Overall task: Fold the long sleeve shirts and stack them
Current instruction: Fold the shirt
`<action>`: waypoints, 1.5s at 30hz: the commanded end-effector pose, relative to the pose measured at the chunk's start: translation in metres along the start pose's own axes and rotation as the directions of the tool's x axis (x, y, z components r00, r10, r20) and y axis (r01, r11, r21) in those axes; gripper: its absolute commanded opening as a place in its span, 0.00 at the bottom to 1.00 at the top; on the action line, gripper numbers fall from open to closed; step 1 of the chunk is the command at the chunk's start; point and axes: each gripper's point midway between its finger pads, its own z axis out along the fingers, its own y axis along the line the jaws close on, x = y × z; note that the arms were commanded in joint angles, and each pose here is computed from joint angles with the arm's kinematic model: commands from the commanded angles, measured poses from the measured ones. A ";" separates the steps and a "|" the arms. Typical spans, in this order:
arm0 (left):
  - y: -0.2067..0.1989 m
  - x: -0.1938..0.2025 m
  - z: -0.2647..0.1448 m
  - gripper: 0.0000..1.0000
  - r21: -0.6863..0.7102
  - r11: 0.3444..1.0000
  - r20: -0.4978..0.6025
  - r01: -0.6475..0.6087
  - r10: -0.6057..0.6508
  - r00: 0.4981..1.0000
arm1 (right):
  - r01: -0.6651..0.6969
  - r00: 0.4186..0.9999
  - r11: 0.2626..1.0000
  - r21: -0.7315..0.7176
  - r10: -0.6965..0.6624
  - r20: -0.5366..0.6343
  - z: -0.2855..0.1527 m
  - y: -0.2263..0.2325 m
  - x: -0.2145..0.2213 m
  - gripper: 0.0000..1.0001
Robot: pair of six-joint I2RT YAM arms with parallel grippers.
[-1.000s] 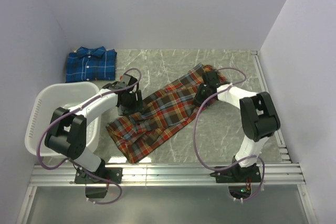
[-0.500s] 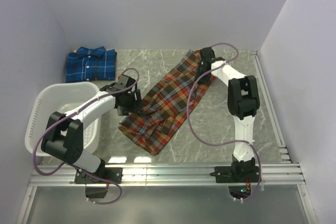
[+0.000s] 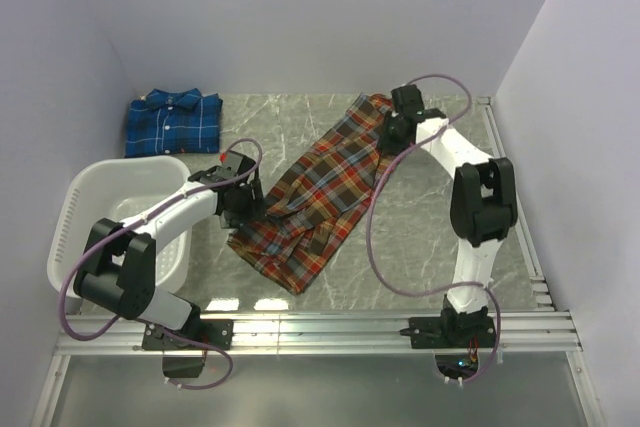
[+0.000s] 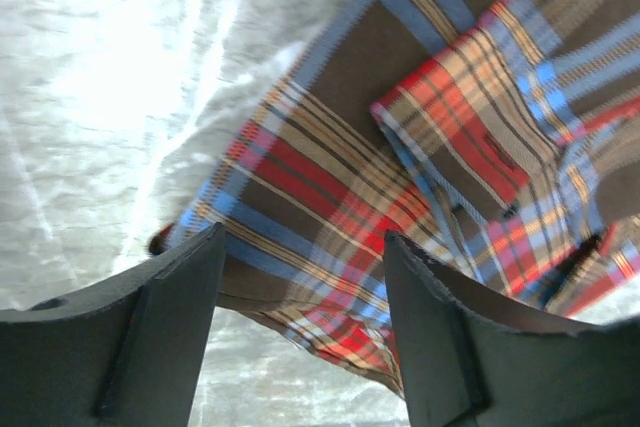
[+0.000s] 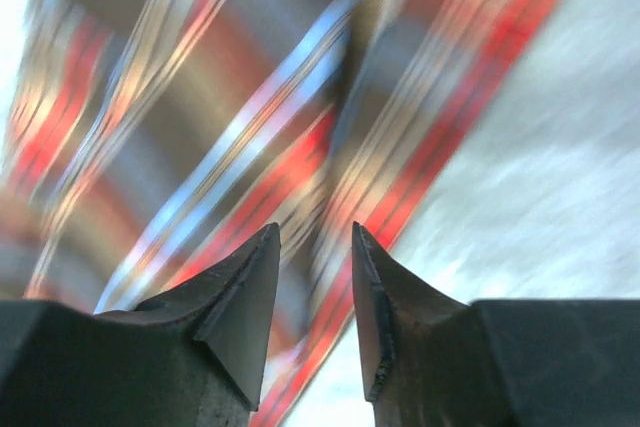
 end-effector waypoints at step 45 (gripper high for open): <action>0.028 -0.005 -0.022 0.70 -0.009 0.988 0.081 0.151 -0.150 0.985 | -0.036 0.996 0.993 -0.110 0.026 -0.090 -0.026 0.042 0.088 0.47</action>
